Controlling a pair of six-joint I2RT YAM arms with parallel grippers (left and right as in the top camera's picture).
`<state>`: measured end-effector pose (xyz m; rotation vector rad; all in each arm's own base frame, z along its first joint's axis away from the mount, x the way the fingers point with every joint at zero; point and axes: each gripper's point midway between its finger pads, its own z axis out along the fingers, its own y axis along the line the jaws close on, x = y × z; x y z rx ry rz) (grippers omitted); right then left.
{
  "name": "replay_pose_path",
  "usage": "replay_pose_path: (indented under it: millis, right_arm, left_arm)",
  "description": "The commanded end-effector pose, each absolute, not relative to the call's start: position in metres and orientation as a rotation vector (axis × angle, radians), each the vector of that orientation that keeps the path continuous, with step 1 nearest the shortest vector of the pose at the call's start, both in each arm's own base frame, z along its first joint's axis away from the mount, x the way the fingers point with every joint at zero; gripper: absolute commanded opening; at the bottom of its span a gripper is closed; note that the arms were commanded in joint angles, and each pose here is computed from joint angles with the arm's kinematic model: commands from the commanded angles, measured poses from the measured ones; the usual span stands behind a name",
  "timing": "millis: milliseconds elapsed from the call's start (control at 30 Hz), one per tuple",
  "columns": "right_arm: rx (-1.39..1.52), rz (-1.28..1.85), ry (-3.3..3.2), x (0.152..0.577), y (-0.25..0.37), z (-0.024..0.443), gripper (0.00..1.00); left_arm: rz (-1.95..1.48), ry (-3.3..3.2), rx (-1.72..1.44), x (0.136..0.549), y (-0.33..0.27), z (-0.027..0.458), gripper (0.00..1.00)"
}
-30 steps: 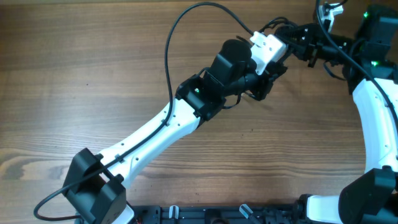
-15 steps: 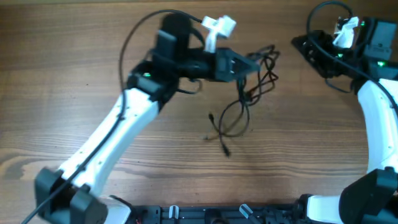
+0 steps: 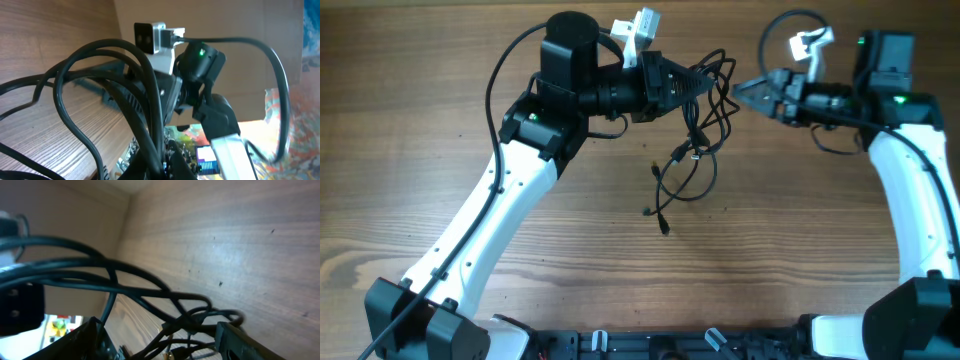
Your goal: Untangle cables
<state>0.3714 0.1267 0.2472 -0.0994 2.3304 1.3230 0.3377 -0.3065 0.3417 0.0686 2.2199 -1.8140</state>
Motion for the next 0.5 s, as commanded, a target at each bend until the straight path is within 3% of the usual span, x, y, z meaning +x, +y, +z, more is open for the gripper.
replay_pose_path:
  millis: [0, 100, 200, 333, 467]
  right_arm:
    - [-0.128, 1.311, 2.381, 0.367, 0.149, 0.239, 0.76]
    - [-0.124, 1.285, 2.408, 0.367, 0.159, 0.235, 0.74]
    - [-0.026, 1.159, 2.513, 0.367, 0.157, 0.216, 0.65]
    - [0.121, 1.079, 2.605, 0.37, 0.152, 0.194, 0.35]
    - [0.24, 0.81, 2.633, 0.384, 0.123, 0.176, 0.2]
  left_arm:
    - [-1.805, 2.2, 0.03, 0.344, -0.303, 0.349, 0.04]
    - [-1.806, 2.196, 0.032, 0.344, -0.303, 0.349, 0.04]
    - [-1.829, 2.195, -0.014, 0.347, -0.301, 0.352, 0.04]
    - [-1.88, 2.146, -0.069, 0.357, -0.291, 0.366, 0.04]
    - [-1.885, 2.135, -0.068, 0.36, -0.283, 0.368, 0.04]
